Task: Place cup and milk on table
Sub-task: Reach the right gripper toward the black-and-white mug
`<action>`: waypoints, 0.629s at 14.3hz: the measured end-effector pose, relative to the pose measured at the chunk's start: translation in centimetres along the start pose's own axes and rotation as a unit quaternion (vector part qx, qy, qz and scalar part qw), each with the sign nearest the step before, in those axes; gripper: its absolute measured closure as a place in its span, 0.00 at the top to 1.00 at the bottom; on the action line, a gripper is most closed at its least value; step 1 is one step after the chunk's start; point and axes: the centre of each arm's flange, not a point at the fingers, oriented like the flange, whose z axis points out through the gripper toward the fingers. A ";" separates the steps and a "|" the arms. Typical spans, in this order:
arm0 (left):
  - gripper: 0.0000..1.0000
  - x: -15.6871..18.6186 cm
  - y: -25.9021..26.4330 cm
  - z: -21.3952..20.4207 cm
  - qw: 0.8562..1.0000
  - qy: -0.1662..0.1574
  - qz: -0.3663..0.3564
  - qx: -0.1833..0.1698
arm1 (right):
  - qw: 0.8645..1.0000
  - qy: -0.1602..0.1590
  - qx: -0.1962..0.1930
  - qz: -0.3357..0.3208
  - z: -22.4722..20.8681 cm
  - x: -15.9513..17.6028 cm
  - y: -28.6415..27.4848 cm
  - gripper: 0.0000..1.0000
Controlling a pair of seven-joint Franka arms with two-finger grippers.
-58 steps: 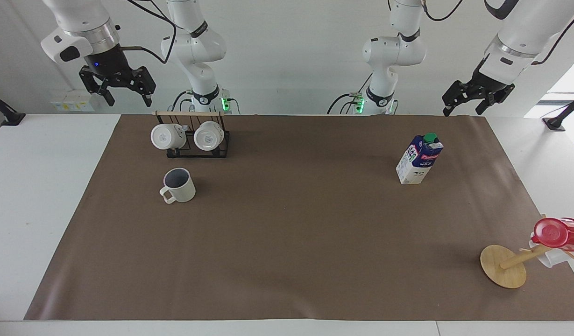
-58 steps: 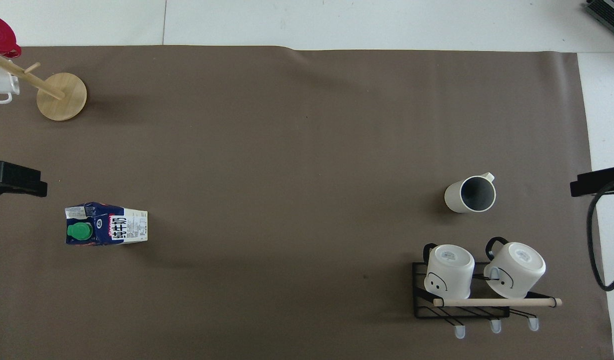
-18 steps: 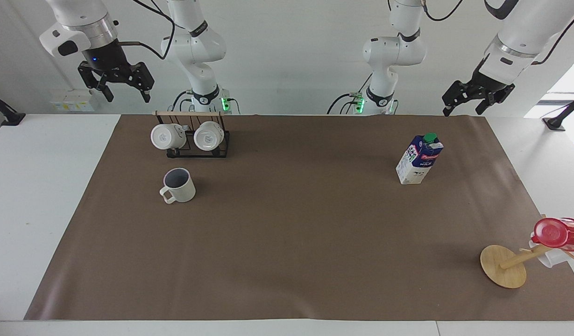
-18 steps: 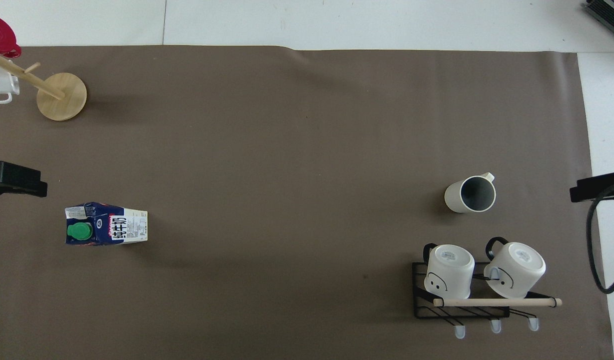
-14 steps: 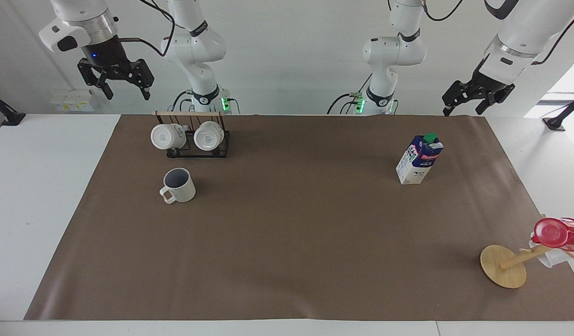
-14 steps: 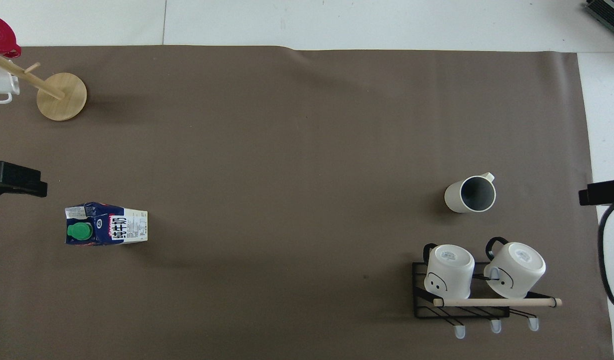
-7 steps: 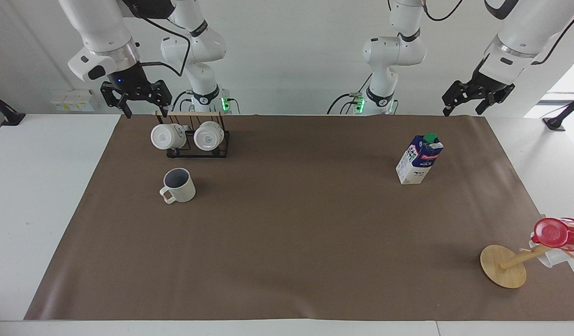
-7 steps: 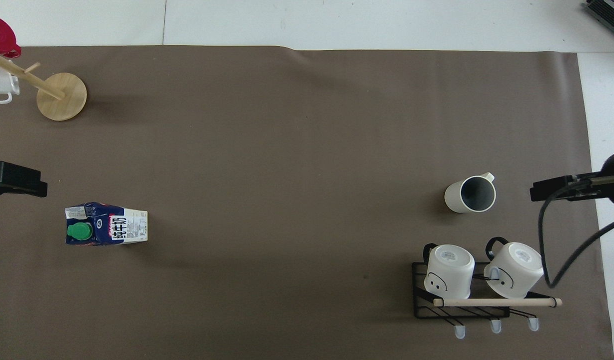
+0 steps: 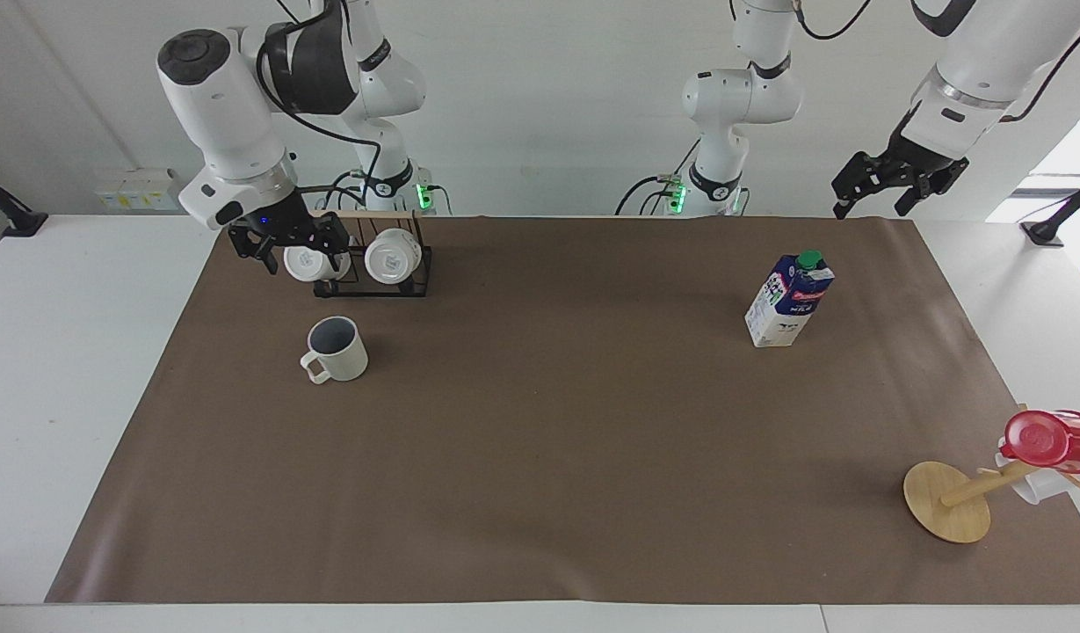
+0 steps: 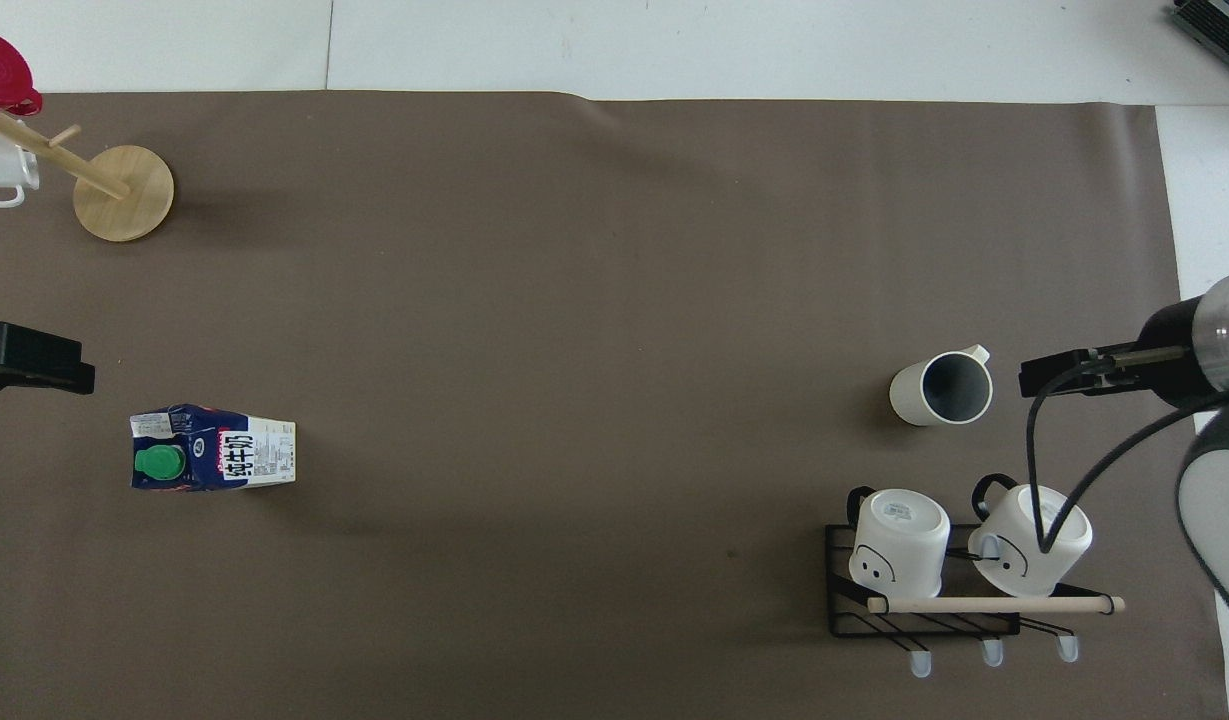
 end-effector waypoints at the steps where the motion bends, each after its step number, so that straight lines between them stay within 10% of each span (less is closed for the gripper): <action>1: 1.00 0.0 0.0 0.0 1.000 0.000 0.000 0.000 | 1.000 0.001 -0.001 -0.005 1.3 0.3 -0.5 1.00; 9: 1.00 0.0 0.0 0.0 1.000 0.000 0.000 0.000 | 1.000 -0.001 -0.005 -0.022 10.3 1.3 -2.5 1.00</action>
